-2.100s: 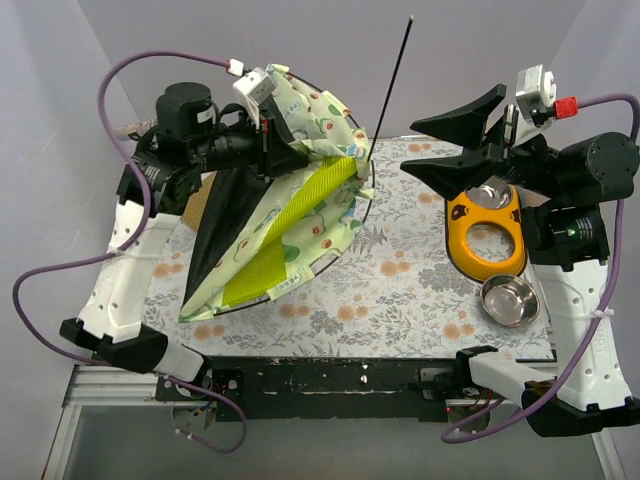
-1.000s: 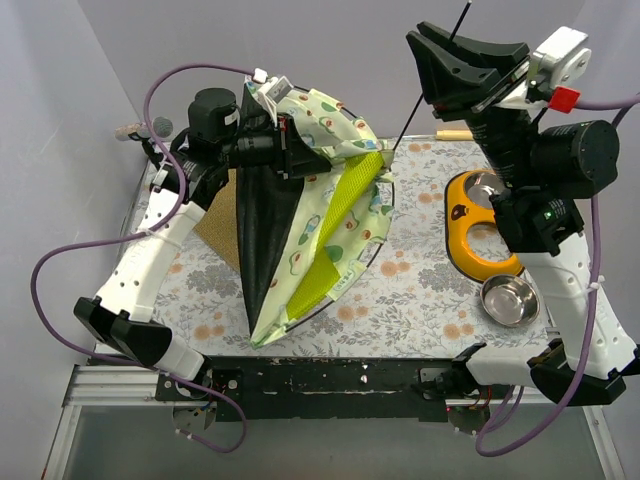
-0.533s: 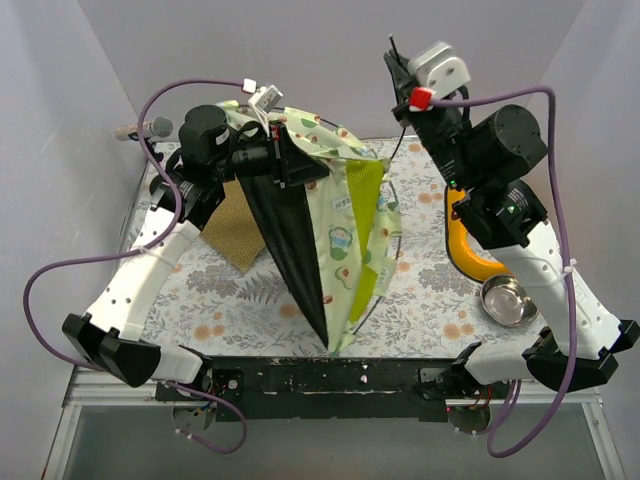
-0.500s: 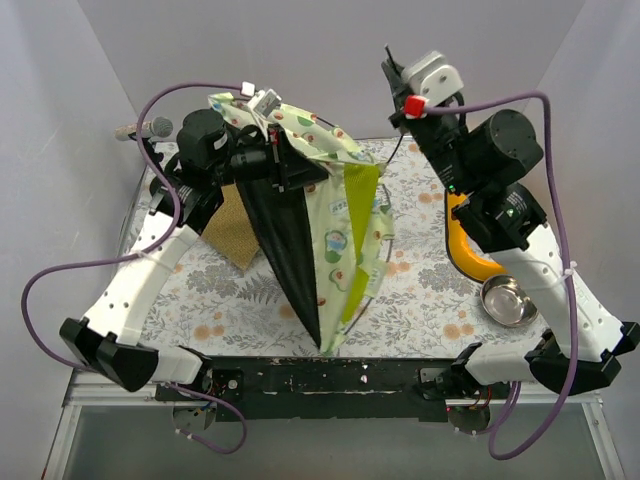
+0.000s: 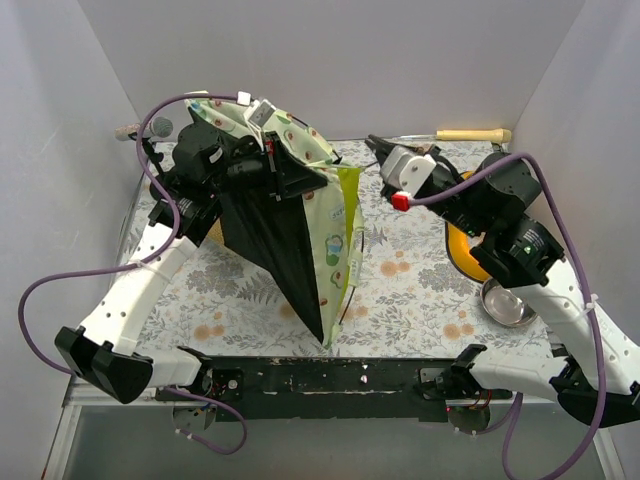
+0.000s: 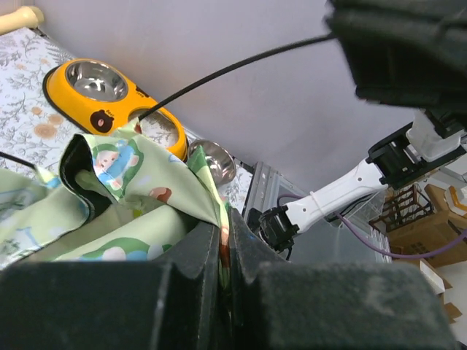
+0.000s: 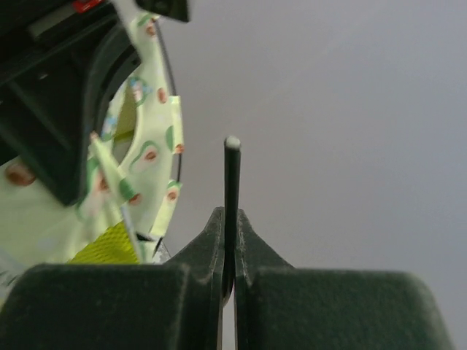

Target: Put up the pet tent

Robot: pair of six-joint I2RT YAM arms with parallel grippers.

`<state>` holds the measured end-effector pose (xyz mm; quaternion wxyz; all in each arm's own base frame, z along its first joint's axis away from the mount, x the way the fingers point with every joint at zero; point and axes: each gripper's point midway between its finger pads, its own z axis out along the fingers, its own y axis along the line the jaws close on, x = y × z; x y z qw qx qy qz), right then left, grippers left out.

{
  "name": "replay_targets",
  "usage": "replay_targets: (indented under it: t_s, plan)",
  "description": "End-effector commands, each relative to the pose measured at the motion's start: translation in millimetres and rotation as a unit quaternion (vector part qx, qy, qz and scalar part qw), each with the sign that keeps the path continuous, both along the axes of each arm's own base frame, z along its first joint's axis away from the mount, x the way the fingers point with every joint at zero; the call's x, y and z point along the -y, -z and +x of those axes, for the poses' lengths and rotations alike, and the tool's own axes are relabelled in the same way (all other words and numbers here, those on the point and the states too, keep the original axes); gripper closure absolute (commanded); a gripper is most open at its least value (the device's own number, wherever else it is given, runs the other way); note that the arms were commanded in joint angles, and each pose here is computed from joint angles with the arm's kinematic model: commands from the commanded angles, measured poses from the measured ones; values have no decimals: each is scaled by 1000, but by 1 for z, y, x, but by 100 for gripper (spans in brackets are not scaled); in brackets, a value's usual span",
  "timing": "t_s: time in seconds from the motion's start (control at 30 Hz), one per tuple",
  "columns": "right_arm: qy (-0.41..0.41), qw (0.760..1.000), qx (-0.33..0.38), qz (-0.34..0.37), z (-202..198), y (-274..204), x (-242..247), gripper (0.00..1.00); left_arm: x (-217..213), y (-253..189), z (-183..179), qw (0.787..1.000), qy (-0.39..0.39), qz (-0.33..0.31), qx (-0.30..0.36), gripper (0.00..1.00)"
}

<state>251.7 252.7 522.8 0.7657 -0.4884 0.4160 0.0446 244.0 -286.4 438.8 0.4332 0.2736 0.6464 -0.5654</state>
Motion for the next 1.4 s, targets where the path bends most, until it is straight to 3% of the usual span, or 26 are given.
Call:
replay_targets:
  t_s: [0.0,0.1,0.2,0.33,0.53,0.73,1.0,1.03,1.13,1.27,1.37]
  plan:
    - [58,959,-68,-267,26,144,28,99,-13,-83,-38,988,40,-82,122,100]
    - [85,945,-71,-309,36,170,35,99,-11,-94,-40,987,54,-94,122,100]
    - [121,941,-80,-307,49,178,38,99,-10,-92,-43,985,68,-94,124,100]
    - [110,960,-72,-247,44,143,31,99,-9,-83,-45,985,80,-92,126,100]
    - [-1,991,-72,-112,-6,41,16,99,-9,-72,-46,985,85,-75,131,100]
    - [-43,995,-89,-24,-32,-19,17,99,-13,-74,-53,982,88,-66,156,100]
    - [-97,980,-160,66,-53,-63,12,99,-26,-123,-69,970,58,-81,221,96]
    - [-101,979,-163,76,-54,-67,12,99,-27,-126,-73,969,62,-81,224,91]
    - [-108,977,-163,87,-54,-73,9,99,-30,-119,-87,967,88,-62,232,53]
    - [-89,975,-191,78,-49,-48,13,99,-40,-138,-80,961,28,-42,271,49]
    - [-81,971,-212,69,-50,-31,18,99,-44,-151,-71,954,-6,-36,299,51]
